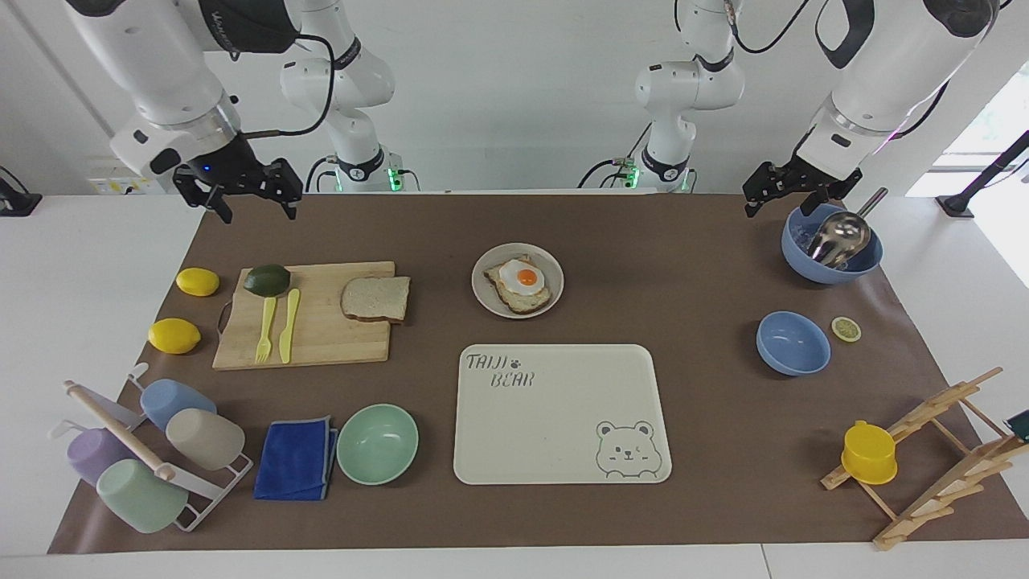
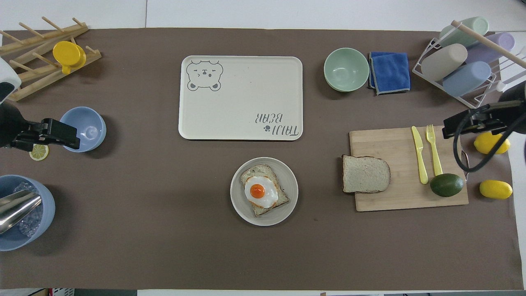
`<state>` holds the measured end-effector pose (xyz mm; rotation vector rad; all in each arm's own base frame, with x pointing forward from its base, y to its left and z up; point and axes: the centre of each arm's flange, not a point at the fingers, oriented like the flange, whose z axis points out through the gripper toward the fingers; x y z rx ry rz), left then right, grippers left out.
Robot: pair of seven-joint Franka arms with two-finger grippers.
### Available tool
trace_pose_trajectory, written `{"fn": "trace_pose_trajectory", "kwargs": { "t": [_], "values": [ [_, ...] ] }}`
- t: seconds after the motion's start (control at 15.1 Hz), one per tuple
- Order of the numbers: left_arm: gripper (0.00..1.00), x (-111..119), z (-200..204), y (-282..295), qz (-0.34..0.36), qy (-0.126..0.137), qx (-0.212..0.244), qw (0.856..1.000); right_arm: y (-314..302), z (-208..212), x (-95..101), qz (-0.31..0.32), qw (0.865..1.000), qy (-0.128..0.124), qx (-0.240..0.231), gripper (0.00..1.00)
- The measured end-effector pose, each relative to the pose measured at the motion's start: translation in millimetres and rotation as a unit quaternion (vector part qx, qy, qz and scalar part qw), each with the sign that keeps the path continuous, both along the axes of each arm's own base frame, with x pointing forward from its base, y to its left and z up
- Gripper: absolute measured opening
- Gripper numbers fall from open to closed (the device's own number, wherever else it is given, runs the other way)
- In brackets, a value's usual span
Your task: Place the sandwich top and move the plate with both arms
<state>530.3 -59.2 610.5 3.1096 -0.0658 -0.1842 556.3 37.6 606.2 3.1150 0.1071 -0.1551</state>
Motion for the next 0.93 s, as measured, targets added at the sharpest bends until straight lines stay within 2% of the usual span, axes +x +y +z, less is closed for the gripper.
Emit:
{"fn": "trace_pose_trajectory", "kwargs": {
  "t": [0.2, 0.4, 0.66, 0.93],
  "values": [
    [1.00, 0, 0, 0, 0.000, 0.000, 0.000, 1.000, 80, -49, 19.2, 0.027, 0.999, 0.000, -0.033, 1.00],
    [1.00, 0, 0, 0, 0.000, 0.000, 0.000, 1.000, 139, -116, 29.6, 0.000, 0.998, 0.012, -0.057, 1.00],
    [1.00, 0, 0, 0, 0.000, 0.000, 0.000, 1.000, 150, -200, 15.2, -0.055, 0.995, 0.038, -0.079, 1.00],
    [1.00, 0, 0, 0, 0.000, 0.000, 0.000, 1.000, 153, -241, -2.8, -0.069, 0.991, 0.062, -0.099, 1.00]
  ]
}}
